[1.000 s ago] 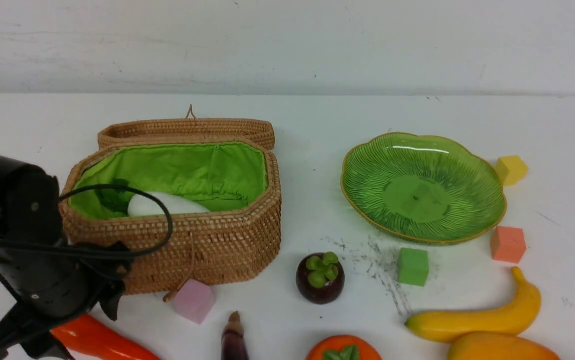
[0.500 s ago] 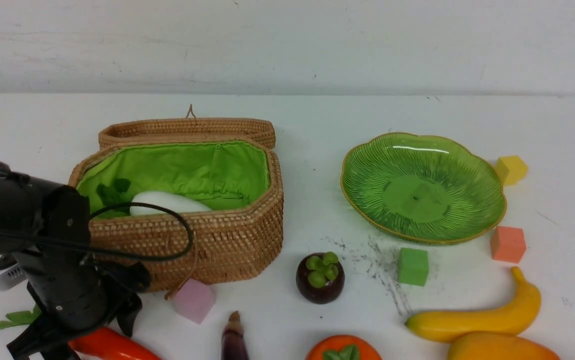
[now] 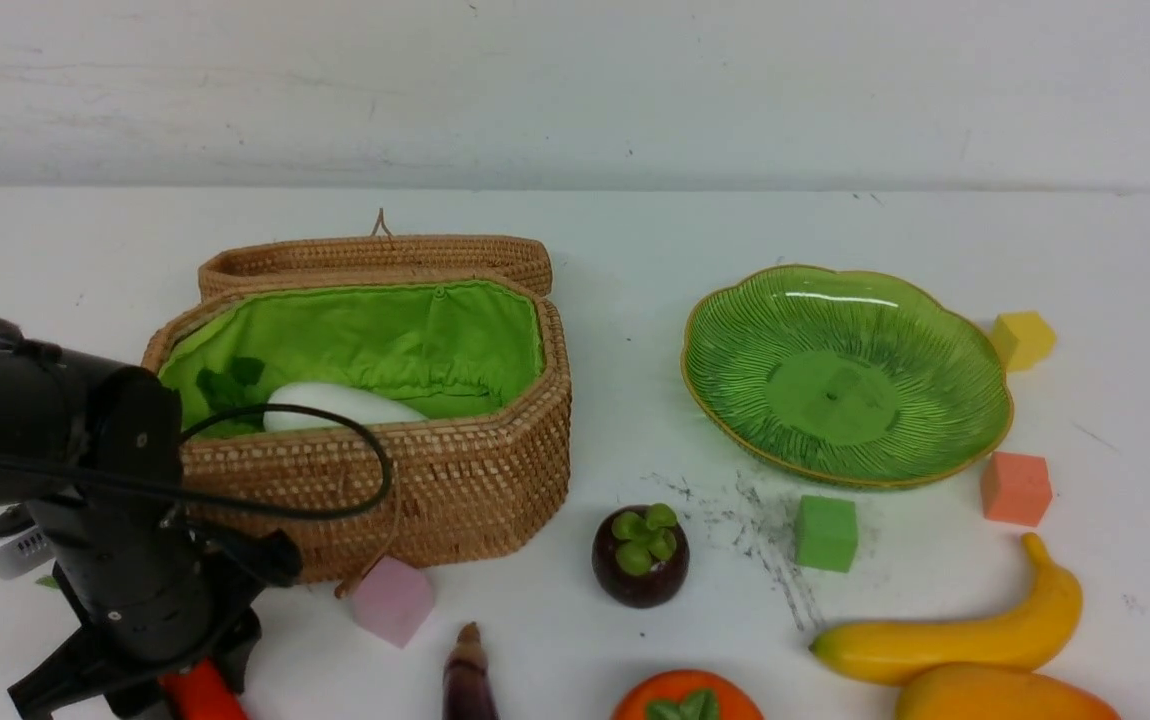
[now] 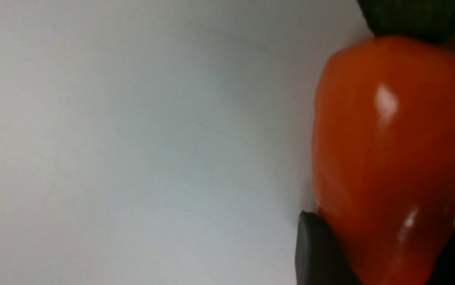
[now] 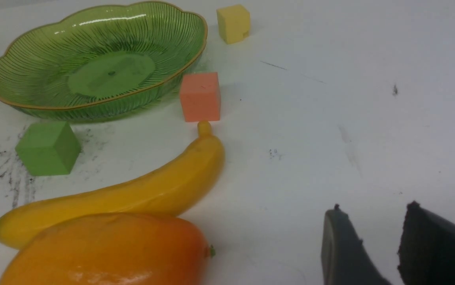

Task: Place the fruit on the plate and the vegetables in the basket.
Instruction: Use the left arm to grab a carrot and put it into the left basket

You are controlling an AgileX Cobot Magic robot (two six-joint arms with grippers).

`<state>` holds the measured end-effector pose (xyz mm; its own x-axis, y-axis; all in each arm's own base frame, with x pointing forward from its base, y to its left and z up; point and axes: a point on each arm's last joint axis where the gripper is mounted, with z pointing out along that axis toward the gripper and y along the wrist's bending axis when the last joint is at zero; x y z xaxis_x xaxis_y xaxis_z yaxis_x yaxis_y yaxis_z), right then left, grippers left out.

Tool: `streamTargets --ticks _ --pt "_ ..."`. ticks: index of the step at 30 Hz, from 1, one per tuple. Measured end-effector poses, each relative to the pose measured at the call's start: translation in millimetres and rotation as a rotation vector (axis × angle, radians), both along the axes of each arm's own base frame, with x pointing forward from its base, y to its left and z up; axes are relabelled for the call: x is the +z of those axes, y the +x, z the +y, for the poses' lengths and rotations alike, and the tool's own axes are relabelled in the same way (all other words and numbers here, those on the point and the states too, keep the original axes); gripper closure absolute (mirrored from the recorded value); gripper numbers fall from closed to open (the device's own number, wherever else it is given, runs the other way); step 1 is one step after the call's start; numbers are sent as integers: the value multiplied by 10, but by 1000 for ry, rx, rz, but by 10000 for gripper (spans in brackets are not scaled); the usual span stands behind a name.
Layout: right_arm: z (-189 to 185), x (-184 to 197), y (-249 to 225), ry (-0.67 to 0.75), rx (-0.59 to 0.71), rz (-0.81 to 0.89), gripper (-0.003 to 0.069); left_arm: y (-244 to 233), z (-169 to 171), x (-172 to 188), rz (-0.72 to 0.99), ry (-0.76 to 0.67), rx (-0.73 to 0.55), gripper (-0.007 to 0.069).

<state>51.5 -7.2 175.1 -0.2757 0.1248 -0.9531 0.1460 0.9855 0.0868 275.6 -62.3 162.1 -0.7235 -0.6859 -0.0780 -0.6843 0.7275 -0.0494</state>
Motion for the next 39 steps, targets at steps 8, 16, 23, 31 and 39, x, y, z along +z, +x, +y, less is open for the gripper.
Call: streamTargets --ticks 8,16,23,31,39 --pt "0 0 0 0 0 0 416 -119 40 216 8 16 -15 340" --pt "0 0 0 0 0 0 416 -367 81 685 -68 -6 -143 340" --pt "0 0 0 0 0 0 416 -452 35 1217 -183 -95 -164 340" --pt "0 0 0 0 0 0 416 -223 -157 1981 -451 -285 -199 340" --pt "0 0 0 0 0 0 416 349 -334 2011 -518 -353 -180 340"
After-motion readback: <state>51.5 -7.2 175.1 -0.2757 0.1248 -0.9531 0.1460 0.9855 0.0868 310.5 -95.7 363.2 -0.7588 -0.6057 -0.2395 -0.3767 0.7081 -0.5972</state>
